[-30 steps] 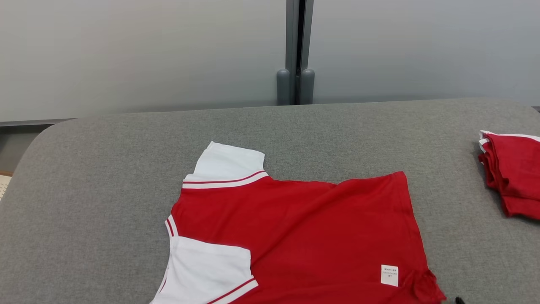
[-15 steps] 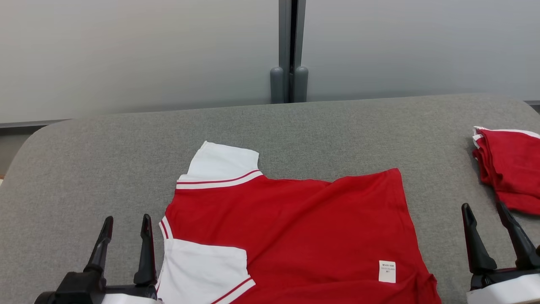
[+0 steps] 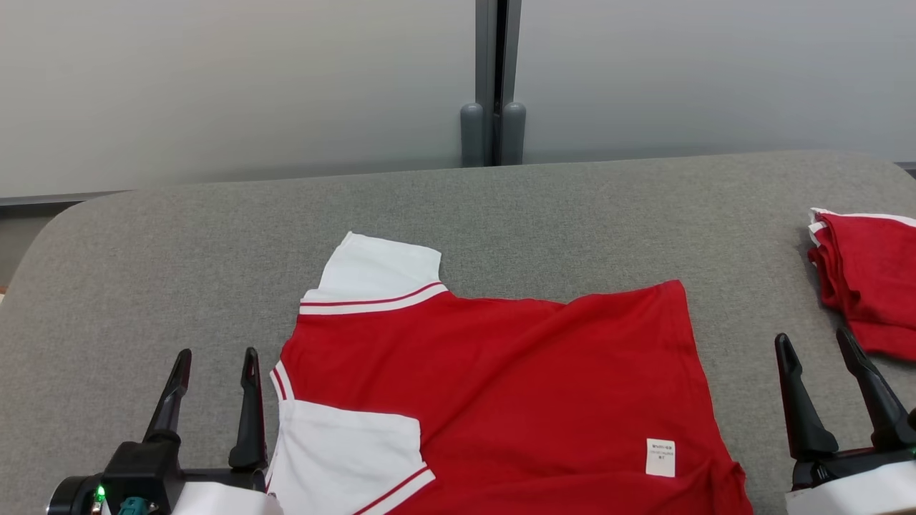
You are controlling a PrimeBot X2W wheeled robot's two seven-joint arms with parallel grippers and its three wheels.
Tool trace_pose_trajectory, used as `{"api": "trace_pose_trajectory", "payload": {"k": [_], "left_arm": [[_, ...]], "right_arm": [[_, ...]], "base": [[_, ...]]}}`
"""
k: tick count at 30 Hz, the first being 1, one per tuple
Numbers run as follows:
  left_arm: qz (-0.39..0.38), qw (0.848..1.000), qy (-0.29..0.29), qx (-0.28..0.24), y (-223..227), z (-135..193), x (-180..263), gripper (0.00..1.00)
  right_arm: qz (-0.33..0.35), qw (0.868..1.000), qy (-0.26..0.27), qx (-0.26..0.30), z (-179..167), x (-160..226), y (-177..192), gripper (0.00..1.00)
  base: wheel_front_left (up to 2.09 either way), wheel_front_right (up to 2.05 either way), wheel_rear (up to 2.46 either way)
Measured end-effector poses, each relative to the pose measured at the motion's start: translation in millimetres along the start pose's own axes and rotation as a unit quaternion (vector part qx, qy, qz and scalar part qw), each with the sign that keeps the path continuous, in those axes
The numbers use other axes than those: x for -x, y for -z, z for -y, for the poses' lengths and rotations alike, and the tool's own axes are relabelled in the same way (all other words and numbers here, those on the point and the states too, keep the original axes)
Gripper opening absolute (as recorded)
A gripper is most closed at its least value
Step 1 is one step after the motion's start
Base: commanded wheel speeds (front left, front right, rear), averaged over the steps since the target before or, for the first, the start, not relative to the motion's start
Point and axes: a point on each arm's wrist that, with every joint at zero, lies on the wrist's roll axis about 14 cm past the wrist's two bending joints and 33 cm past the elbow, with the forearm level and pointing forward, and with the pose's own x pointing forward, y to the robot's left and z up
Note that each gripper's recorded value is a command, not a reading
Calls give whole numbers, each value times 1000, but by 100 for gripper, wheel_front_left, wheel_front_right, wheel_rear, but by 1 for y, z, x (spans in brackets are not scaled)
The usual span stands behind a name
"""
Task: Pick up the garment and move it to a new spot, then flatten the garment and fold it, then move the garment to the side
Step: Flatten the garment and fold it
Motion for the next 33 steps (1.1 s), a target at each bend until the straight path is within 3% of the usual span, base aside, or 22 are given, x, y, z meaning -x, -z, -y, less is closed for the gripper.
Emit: {"api": "trace_pose_trajectory", "payload": {"k": [9,15,22,27,33], "left_arm": [[-21,999,27,18,11,21,-32,100],[-34,996,75,42,22,51,-97,100],[-108,987,108,47,76,70,-170,100],[-198,972,120,30,132,79,-198,100],[-320,941,109,18,195,77,-193,100]], "right_arm": [[-17,1000,-3,-5,2,-16,10,100],[-29,999,-14,-9,4,-44,22,100],[-51,998,-12,-16,13,-71,49,100],[-75,997,-3,-21,23,-77,72,100],[-93,995,13,-23,35,-74,88,100]], "base": [[0,0,0],[0,0,0],[0,0,0],[0,0,0],[0,0,0]]}}
